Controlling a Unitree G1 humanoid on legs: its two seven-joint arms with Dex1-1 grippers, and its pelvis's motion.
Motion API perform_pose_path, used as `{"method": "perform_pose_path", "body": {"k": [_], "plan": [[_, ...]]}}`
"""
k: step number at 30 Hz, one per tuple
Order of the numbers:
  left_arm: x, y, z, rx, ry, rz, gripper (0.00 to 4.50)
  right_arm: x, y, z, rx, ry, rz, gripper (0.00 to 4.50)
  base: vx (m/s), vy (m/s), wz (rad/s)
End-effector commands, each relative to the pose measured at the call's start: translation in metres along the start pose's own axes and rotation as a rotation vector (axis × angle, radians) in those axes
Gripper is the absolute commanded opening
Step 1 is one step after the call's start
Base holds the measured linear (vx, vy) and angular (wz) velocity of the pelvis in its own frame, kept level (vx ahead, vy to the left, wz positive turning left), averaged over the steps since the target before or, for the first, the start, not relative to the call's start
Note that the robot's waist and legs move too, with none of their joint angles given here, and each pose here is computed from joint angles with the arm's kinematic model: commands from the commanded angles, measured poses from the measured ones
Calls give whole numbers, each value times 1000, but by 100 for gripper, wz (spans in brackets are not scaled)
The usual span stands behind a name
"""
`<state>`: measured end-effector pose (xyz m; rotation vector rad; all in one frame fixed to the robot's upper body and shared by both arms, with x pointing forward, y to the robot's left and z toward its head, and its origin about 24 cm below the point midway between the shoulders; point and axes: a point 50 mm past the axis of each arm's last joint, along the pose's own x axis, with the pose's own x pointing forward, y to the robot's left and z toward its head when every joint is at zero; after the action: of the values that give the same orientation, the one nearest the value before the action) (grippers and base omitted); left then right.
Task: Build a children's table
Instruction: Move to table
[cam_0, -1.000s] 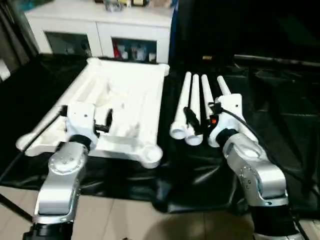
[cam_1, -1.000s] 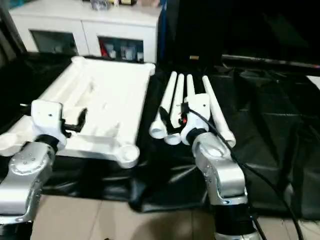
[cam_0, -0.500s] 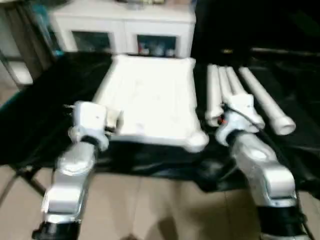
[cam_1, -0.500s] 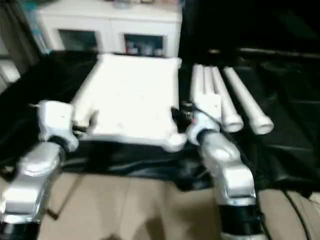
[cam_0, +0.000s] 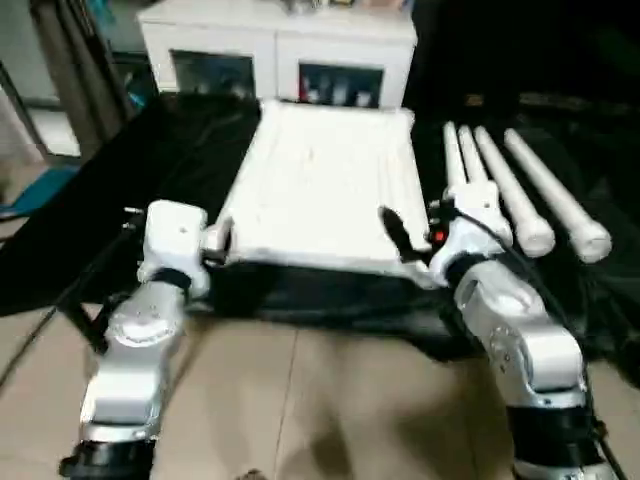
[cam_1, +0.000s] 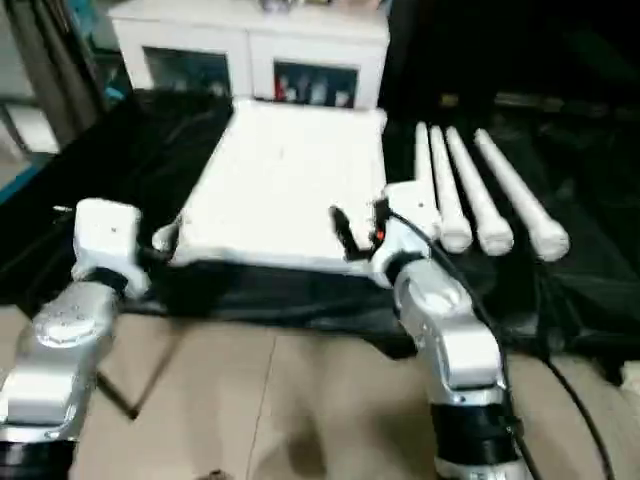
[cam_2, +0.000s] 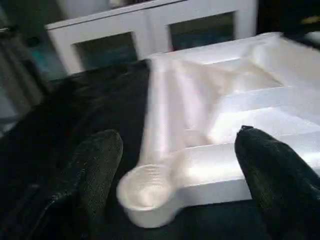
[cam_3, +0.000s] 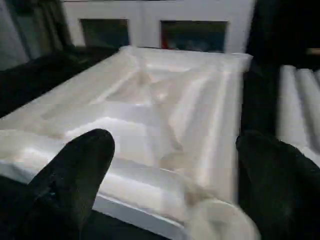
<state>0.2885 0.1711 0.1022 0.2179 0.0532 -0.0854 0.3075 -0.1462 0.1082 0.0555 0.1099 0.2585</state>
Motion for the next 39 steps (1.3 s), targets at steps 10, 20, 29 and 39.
{"method": "perform_pose_path", "body": {"k": [10, 20, 29, 39], "plan": [[-1, 0, 6, 14, -37, -53, 413, 4, 2, 5, -5, -2, 4, 440, -29, 7, -45], [-1, -2, 6, 20, -33, -71, 413, 4, 0, 5, -9, -10, -1, 440, 166, -25, -2], [0, -3, 6, 20, -31, -78, 413, 3, 0, 4, -28, -4, -4, 440, 217, -37, -3], [-2, -2, 4, 1, -69, -157, 413, -3, 16, 17, -50, -55, 283, 440, 165, 53, -7]]}}
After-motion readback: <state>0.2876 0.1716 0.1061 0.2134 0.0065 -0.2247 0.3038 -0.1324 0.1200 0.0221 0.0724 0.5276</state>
